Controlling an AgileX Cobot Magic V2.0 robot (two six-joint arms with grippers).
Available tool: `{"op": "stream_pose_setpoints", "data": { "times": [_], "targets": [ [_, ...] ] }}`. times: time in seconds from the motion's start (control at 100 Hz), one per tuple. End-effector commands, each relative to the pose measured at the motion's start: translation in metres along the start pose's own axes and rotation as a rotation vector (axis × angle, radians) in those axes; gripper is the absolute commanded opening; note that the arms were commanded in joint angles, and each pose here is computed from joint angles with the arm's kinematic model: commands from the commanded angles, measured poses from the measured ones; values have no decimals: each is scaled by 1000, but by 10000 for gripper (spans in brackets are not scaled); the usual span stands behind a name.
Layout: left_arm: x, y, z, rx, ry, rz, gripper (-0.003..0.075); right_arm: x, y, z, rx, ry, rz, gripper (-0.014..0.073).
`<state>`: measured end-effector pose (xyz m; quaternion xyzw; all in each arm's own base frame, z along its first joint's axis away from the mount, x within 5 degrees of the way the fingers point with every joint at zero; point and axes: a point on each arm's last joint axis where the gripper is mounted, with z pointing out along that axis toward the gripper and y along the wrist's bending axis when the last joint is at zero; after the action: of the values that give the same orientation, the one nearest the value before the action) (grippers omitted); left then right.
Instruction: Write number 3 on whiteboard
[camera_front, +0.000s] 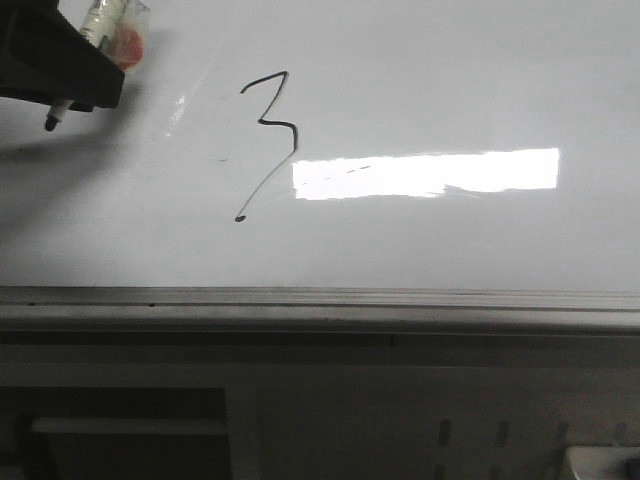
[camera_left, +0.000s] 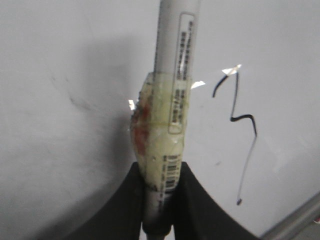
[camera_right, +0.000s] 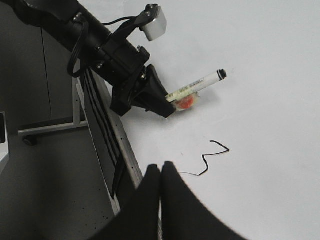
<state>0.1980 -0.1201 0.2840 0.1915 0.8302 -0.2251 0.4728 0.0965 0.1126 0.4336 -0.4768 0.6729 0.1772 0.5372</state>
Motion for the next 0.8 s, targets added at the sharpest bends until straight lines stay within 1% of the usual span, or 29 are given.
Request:
{"op": "stream_pose_setpoints", "data": {
  "times": [0.0, 0.11, 0.18, 0.25, 0.34, 0.42, 0.56, 0.79],
  "targets": [
    [-17, 5, -4, -69, -105, -31, -20, -13, -5, -8, 47, -99, 32, -63],
    [-19, 8, -3, -101, -129, -34, -20, -13, -5, -8, 47, -99, 38, -63],
    [-17, 9, 0, -99, -120, -78, -20, -12, -5, -7, 46, -98, 38, -63],
    [-14, 4, 5, -68, -92, -105, -20, -11, -5, -7, 47, -97, 39, -63],
    [-8, -7, 12, -26, -57, -86, -20, -9, -4, -4, 48, -94, 41, -63],
    [-5, -18, 18, -10, -52, -62, -20, -6, -4, -2, 47, -88, 43, -63],
    [-4, -28, 24, -28, -82, -34, -20, -4, -3, 0, 42, -80, 48, -63],
    [-5, -25, 27, -69, -104, -55, -20, -4, -3, 0, 41, -81, 49, -63]
  ]
}}
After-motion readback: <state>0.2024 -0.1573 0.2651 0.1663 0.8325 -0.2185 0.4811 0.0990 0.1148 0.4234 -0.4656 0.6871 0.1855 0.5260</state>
